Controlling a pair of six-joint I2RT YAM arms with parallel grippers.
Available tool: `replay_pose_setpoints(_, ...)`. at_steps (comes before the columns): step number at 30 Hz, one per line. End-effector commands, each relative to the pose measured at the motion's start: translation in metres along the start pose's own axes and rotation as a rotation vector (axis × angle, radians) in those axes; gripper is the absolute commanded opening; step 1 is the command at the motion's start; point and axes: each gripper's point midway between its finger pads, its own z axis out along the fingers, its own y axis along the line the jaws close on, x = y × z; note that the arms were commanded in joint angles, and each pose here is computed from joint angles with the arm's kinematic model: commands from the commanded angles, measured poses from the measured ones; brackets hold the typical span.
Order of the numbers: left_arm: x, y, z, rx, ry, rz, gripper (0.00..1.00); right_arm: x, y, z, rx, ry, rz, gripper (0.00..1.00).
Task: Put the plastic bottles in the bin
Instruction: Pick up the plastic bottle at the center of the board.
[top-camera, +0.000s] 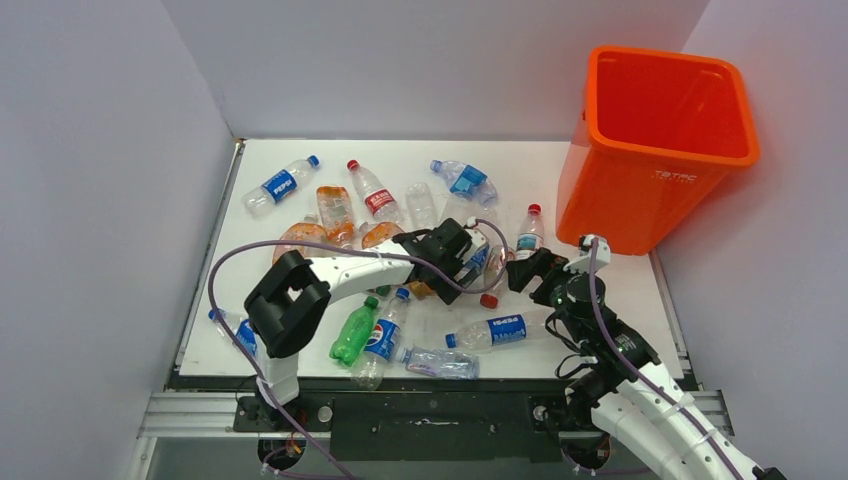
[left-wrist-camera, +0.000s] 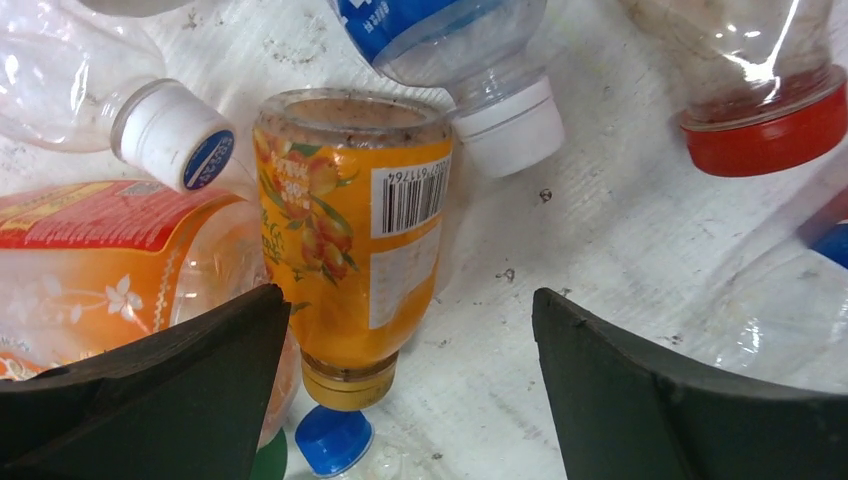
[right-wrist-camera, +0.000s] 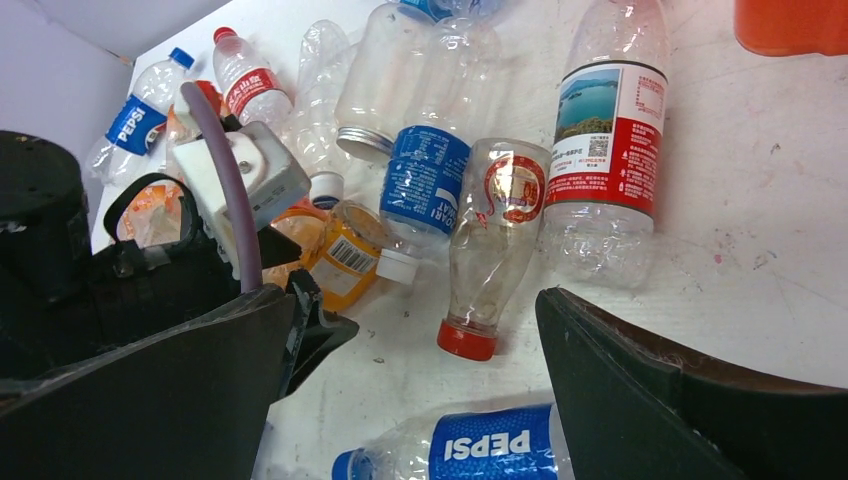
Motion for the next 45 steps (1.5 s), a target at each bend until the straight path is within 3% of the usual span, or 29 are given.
replay_pose_setpoints(1,-0.024,0.002,0.002,0.004,-0.021,0.083,0.88,-0.021,0.017,-0.008,-0.054,-0.044,-0.008,0.96)
replay_pose_setpoints(14,-0.011,0.0,0.035,-0.009,0.034,0.077,0.66,-0.048,0.028,-0.026,-0.082,-0.098,-0.03,0.96)
replay_pose_setpoints(21,-0.035,0.002,0.008,-0.004,-0.069,0.032,0.42,-0.057,0.032,-0.031,-0.089,-0.118,-0.029,0.96)
replay_pose_setpoints(29,-0.1,0.031,-0.103,0.079,-0.469,-0.342,0.19,-0.09,0.066,-0.062,-0.278,-0.234,-0.083,0.93)
replay_pose_setpoints(31,-0.106,0.047,-0.137,0.131,-0.598,-0.53,0.02,-0.091,0.085,-0.072,-0.389,-0.242,-0.095,0.93)
replay_pose_setpoints(35,-0.11,0.067,-0.219,0.362,-0.994,-0.869,0.0,-0.07,0.126,-0.077,-0.636,-0.152,-0.082,0.94)
replay_pose_setpoints(38,-0.098,0.078,-0.264,0.509,-1.198,-1.048,0.0,-0.057,0.146,-0.071,-0.748,-0.097,-0.047,0.95)
replay_pose_setpoints(45,-0.088,0.071,-0.293,0.806,-1.271,-1.252,0.0,-0.037,0.188,-0.065,-0.902,-0.022,0.006,0.95)
